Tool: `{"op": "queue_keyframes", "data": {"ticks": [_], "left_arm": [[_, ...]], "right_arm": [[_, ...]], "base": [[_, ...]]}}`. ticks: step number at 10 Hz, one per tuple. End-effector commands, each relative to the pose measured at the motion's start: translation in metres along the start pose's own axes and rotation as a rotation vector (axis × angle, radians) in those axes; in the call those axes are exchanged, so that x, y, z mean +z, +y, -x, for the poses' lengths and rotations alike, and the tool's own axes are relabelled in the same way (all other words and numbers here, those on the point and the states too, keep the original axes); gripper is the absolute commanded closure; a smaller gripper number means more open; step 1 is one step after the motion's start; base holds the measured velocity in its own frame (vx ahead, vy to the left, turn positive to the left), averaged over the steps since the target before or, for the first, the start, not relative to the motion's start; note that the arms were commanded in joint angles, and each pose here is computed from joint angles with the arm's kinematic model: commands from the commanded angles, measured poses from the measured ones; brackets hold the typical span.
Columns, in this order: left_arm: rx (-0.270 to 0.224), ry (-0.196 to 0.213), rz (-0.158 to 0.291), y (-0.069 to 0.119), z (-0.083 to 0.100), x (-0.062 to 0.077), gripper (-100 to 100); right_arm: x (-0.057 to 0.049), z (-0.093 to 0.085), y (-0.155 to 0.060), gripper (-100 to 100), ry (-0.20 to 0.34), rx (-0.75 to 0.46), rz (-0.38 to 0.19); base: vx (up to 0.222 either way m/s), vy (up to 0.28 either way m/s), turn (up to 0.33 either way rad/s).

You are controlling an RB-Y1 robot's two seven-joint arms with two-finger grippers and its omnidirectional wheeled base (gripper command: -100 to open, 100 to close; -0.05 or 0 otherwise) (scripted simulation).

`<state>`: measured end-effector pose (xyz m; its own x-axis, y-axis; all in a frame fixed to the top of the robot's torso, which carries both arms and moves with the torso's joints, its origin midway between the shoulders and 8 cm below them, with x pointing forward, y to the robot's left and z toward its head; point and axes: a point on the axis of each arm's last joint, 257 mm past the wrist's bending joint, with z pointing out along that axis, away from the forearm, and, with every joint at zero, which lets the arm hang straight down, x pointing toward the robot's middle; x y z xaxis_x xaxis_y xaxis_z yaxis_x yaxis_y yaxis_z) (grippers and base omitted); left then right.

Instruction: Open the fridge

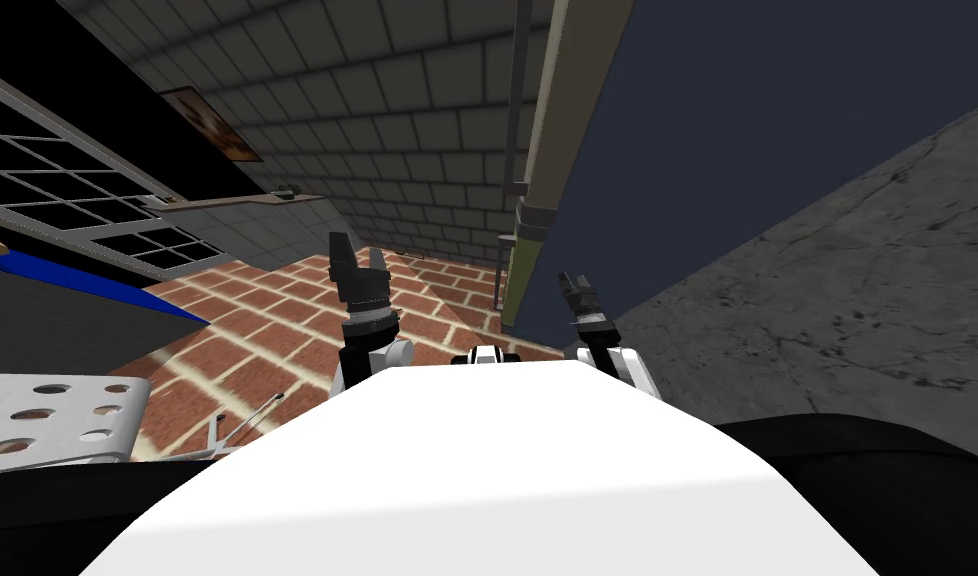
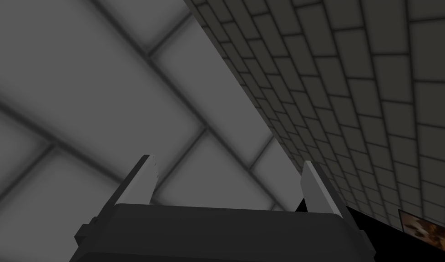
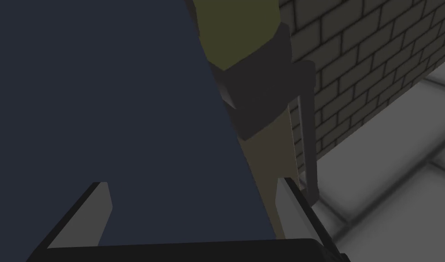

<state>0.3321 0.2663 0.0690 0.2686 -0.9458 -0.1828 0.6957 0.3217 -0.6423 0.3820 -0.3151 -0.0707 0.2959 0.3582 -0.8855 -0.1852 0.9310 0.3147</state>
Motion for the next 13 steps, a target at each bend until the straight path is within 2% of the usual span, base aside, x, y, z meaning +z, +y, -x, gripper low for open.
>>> {"op": "queue_keyframes", "data": {"ticks": [1,2,3,4,5,6,8,9,10,11,12,13], "left_arm": [[0.0,0.0,0.0,0.0,0.0,0.0,0],[0.0,0.0,0.0,0.0,0.0,0.0,0],[0.0,0.0,0.0,0.0,0.0,0.0,0],[0.0,0.0,0.0,0.0,0.0,0.0,0],[0.0,0.0,0.0,0.0,0.0,0.0,0],[0.0,0.0,0.0,0.0,0.0,0.0,0],[0.0,0.0,0.0,0.0,0.0,0.0,0],[0.0,0.0,0.0,0.0,0.0,0.0,0],[0.0,0.0,0.0,0.0,0.0,0.0,0],[0.0,0.0,0.0,0.0,0.0,0.0,0],[0.0,0.0,0.0,0.0,0.0,0.0,0],[0.0,0.0,0.0,0.0,0.0,0.0,0]], "right_arm": [[-0.003,-0.005,-0.008,-100,0.027,-0.079,-0.019],[-0.008,-0.008,-0.026,-100,0.051,-0.15,-0.061],[-0.008,-0.01,-0.026,-100,0.06,-0.178,-0.059],[-0.014,-0.011,-0.044,-100,0.082,-0.242,-0.101],[-0.014,-0.014,-0.044,-100,0.092,-0.272,-0.099],[-0.02,-0.013,-0.063,-100,0.114,-0.335,-0.141],[-0.021,-0.016,-0.063,-100,0.127,-0.373,-0.138],[-0.028,-0.015,-0.081,-100,0.152,-0.446,-0.178],[-0.028,-0.017,-0.081,-100,0.16,-0.469,-0.176],[-0.036,-0.014,-0.099,-100,0.182,-0.533,-0.217],[-0.037,-0.016,-0.099,-100,0.192,-0.562,-0.214],[-0.045,-0.012,-0.117,-100,0.213,-0.623,-0.254]], "base": [[0.051,0.03,-0.002],[0.091,0.054,0.044],[0.096,0.061,0.027],[0.122,0.079,0.048],[0.099,0.076,0.024],[0.122,0.1,0.057],[0.08,0.071,0.013],[0.063,0.056,0.069],[0.079,0.058,0.029],[0.113,0.084,0.061],[0.099,0.075,0.035],[0.086,0.1,0.076]]}}
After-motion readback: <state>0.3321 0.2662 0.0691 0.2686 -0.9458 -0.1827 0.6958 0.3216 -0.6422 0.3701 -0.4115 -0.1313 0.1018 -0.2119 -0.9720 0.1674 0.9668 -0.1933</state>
